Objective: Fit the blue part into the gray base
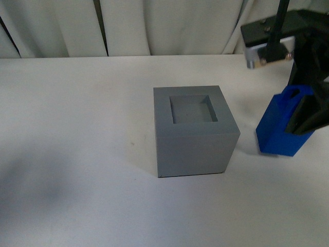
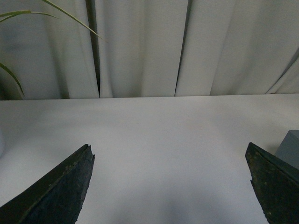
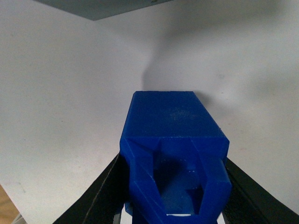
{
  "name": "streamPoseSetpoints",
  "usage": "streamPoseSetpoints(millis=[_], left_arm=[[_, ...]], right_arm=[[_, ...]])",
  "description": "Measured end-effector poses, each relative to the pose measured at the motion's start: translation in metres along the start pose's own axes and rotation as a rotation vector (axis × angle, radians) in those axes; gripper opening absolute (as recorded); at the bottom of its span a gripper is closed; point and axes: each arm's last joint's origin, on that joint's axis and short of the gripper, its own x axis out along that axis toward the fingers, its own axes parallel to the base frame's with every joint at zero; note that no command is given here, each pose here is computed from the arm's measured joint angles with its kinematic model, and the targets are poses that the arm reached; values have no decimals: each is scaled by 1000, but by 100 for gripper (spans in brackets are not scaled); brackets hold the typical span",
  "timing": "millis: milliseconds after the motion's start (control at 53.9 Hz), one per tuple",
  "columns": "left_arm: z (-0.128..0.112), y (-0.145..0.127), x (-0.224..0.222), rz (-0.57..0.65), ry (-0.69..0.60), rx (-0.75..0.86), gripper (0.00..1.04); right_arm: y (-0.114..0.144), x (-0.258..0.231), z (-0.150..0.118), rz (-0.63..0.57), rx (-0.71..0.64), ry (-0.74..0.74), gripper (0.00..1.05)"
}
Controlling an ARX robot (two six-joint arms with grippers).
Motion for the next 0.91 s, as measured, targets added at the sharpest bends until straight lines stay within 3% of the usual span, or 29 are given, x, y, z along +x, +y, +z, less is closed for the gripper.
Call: streamPoseSetpoints(millis=[390,909], left_arm=[[0,0,0,0,0,0,99],[0,0,0,0,0,0,99]], right_arm=[[5,-67,28,-86,-70,-102,47],[15,-75,77,-68,-138,-194,47]])
